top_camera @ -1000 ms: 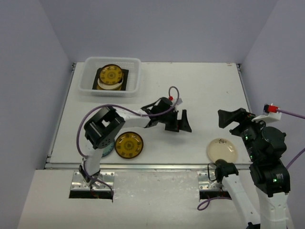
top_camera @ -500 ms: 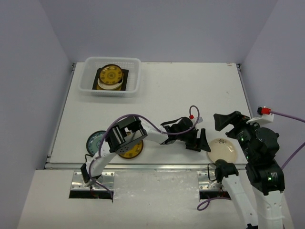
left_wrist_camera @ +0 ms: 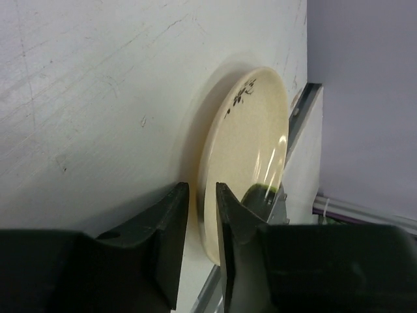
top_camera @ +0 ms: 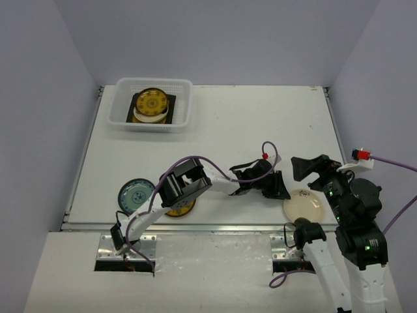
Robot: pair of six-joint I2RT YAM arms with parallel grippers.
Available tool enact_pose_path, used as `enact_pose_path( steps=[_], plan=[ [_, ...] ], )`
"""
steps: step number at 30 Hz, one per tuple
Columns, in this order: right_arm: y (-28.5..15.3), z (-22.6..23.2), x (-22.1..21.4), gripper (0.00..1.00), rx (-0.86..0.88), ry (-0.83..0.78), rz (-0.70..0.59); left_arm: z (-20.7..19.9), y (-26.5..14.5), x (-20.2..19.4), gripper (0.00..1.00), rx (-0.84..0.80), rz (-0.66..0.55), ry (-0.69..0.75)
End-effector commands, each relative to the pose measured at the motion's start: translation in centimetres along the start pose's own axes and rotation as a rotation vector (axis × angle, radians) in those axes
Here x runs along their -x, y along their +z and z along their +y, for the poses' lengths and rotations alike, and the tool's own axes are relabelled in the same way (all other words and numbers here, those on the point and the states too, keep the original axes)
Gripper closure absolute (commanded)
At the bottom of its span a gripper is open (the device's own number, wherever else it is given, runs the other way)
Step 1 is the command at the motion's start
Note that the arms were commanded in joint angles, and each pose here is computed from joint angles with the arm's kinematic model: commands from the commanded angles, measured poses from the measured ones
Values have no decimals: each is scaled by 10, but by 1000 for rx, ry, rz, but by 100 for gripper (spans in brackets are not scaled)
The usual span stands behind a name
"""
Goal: Place the plates into the plastic bin on the countertop
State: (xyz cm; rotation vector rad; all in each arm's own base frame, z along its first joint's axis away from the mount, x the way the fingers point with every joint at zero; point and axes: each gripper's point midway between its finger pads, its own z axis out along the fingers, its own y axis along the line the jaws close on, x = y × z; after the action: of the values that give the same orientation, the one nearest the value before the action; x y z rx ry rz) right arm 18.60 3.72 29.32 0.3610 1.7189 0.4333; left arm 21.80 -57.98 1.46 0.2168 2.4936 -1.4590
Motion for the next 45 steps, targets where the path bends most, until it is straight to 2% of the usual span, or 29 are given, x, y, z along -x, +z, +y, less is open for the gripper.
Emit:
enact_pose_path(
  steps=[1, 4, 6, 8, 11, 15, 17, 19, 20, 23, 26, 29, 34, 36, 45],
  plan=[
    [-1, 2, 13, 1, 5, -22, -53, 75, 5, -37, 86, 212, 76, 22],
    [1, 1, 12, 1, 2, -19, -50, 67, 4, -36, 99, 200, 82, 85],
    [2, 2, 10, 1, 6, -15, -45, 57, -1, -27, 100, 192, 60, 130],
    [3, 3, 11, 1, 11, -13, -45, 44, -12, -4, 100, 197, 5, 182],
    [2, 4, 13, 1, 11, -14, -47, 24, -57, 64, 100, 237, -142, 213],
    [1, 3, 16, 1, 3, -19, -59, 20, -148, 166, 100, 380, -377, 211],
    [1, 2, 17, 1, -2, -22, -63, 41, -195, 209, 100, 479, -472, 161],
    [3, 2, 18, 1, -4, -23, -65, 58, -265, 261, 100, 533, -606, 83],
    [3, 2, 19, 1, -4, -23, -66, 53, -274, 266, 100, 531, -628, 81],
    [5, 2, 19, 1, 0, -18, -73, 98, -379, 323, 100, 664, -806, -41],
    [7, 1, 17, 1, -8, -23, -68, 132, -441, 346, 100, 740, -895, -123],
    [8, 0, 16, 1, -10, -24, -65, 183, -532, 370, 100, 760, -1027, -263],
    [13, 2, 13, 1, 1, -21, -50, 232, -570, 395, 100, 752, -1040, -346],
    [14, 2, 12, 1, 3, -22, -47, 238, -578, 406, 100, 727, -1026, -353],
    [14, 0, 14, 1, -7, -48, -45, 284, -565, 395, 100, 699, -985, -412]
  ],
)
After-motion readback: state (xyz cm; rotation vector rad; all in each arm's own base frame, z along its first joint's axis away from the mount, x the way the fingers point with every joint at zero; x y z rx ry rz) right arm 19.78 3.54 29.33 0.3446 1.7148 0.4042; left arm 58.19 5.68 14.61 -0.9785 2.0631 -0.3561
